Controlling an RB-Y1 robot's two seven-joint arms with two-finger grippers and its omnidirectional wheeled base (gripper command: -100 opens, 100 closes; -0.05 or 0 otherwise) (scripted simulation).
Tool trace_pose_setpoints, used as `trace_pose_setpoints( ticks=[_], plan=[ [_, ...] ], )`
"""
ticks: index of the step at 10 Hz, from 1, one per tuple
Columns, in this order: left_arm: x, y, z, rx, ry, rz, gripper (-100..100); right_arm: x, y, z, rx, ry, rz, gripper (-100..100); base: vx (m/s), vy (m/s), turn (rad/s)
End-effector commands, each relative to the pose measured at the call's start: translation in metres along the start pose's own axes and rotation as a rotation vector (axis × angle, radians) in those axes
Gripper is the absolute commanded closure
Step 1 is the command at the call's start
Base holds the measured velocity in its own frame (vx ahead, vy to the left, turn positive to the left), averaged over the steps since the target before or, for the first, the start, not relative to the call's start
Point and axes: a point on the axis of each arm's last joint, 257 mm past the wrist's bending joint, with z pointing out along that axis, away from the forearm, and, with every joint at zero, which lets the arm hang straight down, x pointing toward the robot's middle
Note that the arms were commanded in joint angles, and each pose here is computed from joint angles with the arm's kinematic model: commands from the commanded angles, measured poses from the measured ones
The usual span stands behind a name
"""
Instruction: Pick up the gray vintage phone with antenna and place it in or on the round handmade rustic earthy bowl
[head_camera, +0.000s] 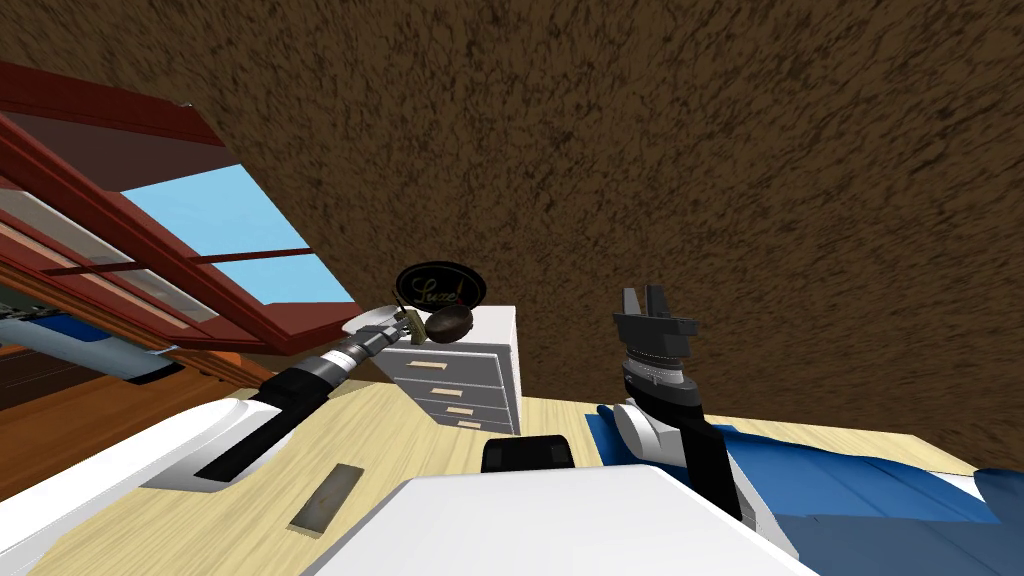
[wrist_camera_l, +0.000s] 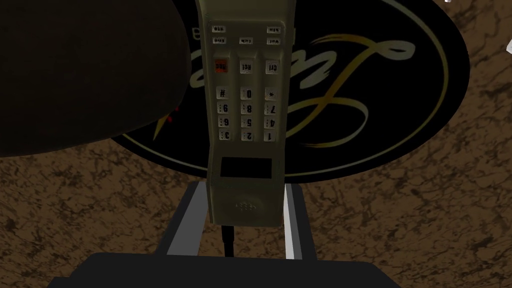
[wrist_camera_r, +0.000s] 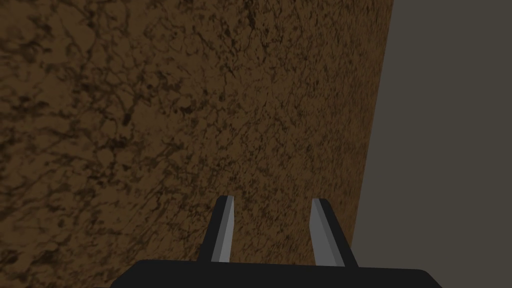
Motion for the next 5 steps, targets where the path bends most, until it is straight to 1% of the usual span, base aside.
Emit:
trace_pose_setpoints(
  ticks=[1, 2, 4, 5],
  plan=[
    [0.000, 0.000, 0.000, 0.000, 0.000, 0.000, 0, 0.000, 0.000, 0.000, 0.000, 0.000, 0.000, 0, 0.000, 0.000, 0.000],
    [-0.006, -0.008, 0.000, 0.017, 0.009, 0.033, 100, 0.000, 0.000, 0.000, 0.000, 0.000, 0.000, 0, -0.041, 0.053, 0.117],
    [-0.011, -0.013, 0.002, 0.031, 0.015, 0.055, 100, 0.000, 0.000, 0.000, 0.000, 0.000, 0.000, 0, -0.041, 0.070, 0.091],
    [-0.017, -0.021, 0.003, 0.049, 0.023, 0.080, 100, 0.000, 0.000, 0.000, 0.000, 0.000, 0.000, 0, -0.050, 0.064, 0.135]
  ],
)
